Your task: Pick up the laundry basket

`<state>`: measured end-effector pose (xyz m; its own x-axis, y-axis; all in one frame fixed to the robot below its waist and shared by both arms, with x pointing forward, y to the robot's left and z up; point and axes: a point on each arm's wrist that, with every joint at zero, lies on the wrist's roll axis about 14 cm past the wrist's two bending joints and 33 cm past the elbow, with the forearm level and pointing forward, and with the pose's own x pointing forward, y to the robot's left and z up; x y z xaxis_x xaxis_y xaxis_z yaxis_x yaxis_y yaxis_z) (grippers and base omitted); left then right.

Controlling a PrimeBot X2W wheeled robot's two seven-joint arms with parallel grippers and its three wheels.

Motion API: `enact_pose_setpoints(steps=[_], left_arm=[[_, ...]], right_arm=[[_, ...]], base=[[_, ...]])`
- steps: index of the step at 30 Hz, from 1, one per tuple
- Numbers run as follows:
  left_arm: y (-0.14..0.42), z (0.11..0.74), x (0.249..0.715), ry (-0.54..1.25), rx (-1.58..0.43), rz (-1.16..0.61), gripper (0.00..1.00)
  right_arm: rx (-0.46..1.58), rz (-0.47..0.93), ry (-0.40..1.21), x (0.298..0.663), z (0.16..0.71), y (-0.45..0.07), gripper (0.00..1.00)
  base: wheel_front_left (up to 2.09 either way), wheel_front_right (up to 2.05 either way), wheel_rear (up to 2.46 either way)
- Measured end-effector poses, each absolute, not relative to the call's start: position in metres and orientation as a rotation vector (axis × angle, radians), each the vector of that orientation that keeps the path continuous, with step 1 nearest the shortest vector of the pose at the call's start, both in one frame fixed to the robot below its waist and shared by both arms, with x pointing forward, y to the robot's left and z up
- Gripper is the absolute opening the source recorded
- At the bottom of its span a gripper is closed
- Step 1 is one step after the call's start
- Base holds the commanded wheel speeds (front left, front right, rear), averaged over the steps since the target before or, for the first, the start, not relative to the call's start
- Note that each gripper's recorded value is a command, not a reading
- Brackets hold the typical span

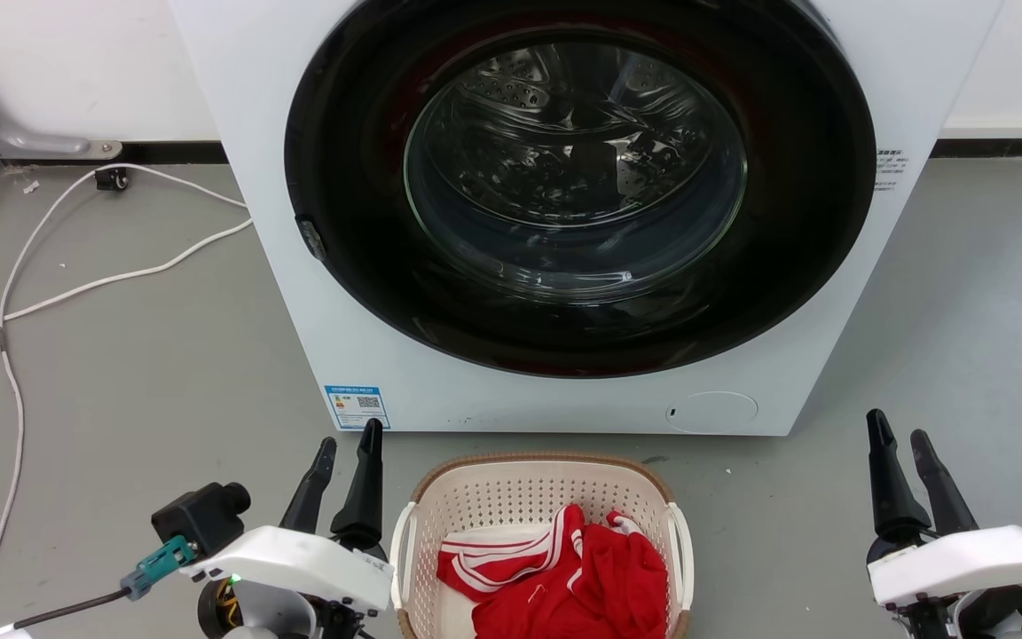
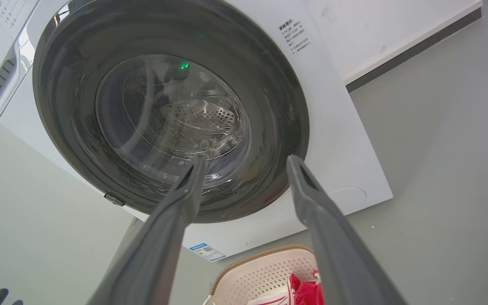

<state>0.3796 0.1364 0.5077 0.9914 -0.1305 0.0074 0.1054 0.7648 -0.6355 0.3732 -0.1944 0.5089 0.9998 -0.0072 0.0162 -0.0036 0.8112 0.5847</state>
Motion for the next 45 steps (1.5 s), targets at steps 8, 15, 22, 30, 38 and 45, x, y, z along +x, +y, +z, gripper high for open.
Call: enact_pose_setpoints(steps=[8, 15, 22, 30, 38, 45], left_arm=[[0.129, 0.509, 0.379, 0.023, -0.582, -0.15, 1.0], [0.126, 0.513, 0.379, 0.004, -0.495, -0.165, 1.0], [0.122, 0.513, 0.378, -0.009, -0.417, -0.175, 1.0], [0.117, 0.515, 0.378, -0.027, -0.333, -0.192, 1.0], [0.112, 0.515, 0.377, -0.039, -0.262, -0.208, 1.0], [0.107, 0.516, 0.376, -0.058, -0.188, -0.227, 1.0]], right_arm=[[0.511, 0.012, -0.029, 0.373, 0.513, -0.192, 1.0], [0.419, 0.023, -0.042, 0.372, 0.516, -0.189, 1.0], [0.335, 0.031, -0.042, 0.371, 0.517, -0.188, 1.0], [0.254, 0.041, -0.048, 0.37, 0.518, -0.186, 1.0], [0.186, 0.049, -0.053, 0.369, 0.519, -0.184, 1.0], [0.126, 0.058, -0.06, 0.368, 0.52, -0.183, 1.0]], base=[[0.0, 0.0, 0.0], [0.0, 0.0, 0.0], [0.0, 0.0, 0.0], [0.0, 0.0, 0.0], [0.0, 0.0, 0.0], [0.0, 0.0, 0.0]])
